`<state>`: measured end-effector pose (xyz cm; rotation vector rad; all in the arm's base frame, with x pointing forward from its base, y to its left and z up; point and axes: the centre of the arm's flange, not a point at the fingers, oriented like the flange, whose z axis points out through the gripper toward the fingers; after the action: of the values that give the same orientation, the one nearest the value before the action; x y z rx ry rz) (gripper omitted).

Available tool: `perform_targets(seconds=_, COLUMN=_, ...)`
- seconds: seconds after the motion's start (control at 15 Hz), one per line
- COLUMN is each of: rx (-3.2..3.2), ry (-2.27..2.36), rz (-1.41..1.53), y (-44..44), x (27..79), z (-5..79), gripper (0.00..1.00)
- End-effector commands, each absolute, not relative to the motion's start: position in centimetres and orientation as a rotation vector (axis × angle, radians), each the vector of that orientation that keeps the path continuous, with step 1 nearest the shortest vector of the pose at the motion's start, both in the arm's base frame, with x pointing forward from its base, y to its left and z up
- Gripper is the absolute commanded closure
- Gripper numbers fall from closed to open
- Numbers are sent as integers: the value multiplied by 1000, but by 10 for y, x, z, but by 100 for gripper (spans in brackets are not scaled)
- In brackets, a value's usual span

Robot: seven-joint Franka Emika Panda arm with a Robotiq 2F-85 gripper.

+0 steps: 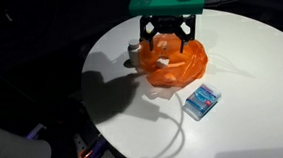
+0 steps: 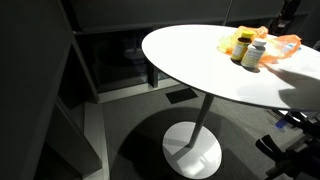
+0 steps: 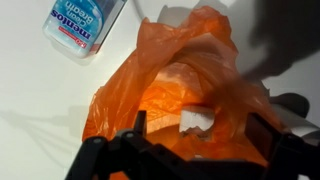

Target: Pick up the white container from the orange plastic and place it right side up on the table

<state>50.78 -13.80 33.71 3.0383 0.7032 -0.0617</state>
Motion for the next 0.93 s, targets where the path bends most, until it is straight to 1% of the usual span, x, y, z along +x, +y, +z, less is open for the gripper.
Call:
perform_targets(seconds=0.0, rx=3035, ry=855, rz=-33, y=-134, x=524, z=322, gripper=0)
perform_targets(seconds=0.33, rx=3042, ry=944, rz=-62, y=-125, x=535, z=295, gripper=0)
perform_targets(seconds=0.87, rx=3049, ry=953, rz=-101, y=-121, x=547, z=262, gripper=0)
